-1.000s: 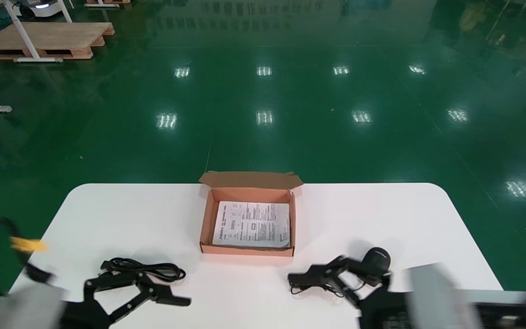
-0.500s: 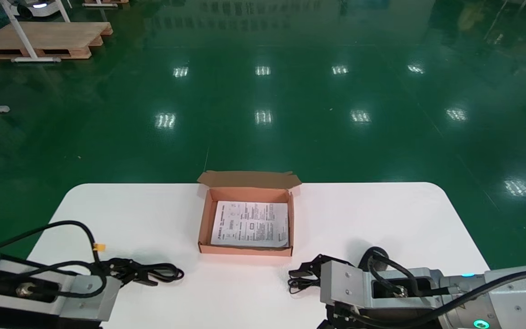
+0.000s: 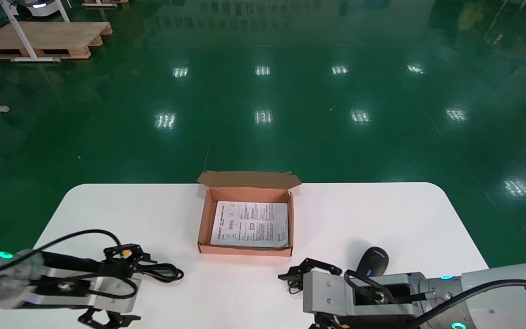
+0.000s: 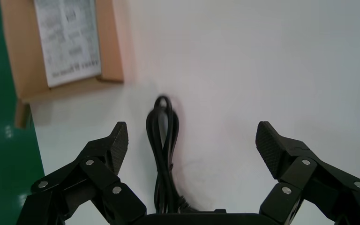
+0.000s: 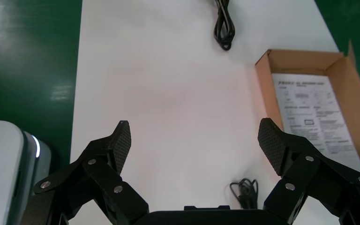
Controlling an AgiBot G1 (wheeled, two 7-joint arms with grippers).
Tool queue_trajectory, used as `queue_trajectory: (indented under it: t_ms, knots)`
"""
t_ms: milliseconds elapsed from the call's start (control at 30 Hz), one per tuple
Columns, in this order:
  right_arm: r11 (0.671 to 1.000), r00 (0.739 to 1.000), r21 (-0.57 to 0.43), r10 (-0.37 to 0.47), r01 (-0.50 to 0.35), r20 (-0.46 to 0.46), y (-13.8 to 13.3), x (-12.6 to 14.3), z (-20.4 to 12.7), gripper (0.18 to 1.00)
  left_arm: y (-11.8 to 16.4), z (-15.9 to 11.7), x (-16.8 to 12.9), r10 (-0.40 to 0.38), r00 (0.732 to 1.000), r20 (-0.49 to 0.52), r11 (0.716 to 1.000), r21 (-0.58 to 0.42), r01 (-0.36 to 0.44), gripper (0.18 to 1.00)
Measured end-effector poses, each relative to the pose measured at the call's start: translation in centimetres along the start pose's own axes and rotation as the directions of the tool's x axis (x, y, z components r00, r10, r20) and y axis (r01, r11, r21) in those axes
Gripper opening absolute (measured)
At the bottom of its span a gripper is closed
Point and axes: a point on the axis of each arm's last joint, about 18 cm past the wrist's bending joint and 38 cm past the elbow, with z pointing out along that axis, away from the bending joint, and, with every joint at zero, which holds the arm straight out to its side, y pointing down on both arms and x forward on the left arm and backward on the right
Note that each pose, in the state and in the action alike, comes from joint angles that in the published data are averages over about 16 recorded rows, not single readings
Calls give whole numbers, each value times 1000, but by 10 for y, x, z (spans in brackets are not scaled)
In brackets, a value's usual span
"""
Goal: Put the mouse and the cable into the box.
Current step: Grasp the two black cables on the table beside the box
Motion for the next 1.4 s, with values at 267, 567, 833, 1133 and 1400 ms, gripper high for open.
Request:
queue_trajectory:
  t_ms: [267,567,833,1133,1400]
  knots:
    - [1000,1000,9,-19,19,-1,-7,-1,2,1001,28,41,-5,19,999,36,994,-113,-15,1001]
    - [1000,1000,15,-20,20,4,-9,-2,-1,1001,42,71,-15,15,998,61,984,-180,-4,1001]
    - [1000,1000,10,-19,19,2,-8,-1,-7,1001,42,87,-24,17,998,64,979,-204,-4,1001]
    - [1000,1000,-28,-6,6,-2,-2,3,-5,1001,40,92,-29,2,998,56,977,-214,10,1001]
    - [989,999,-148,0,-5,-32,17,16,25,1001,39,93,-30,-3,999,51,976,-216,14,1001]
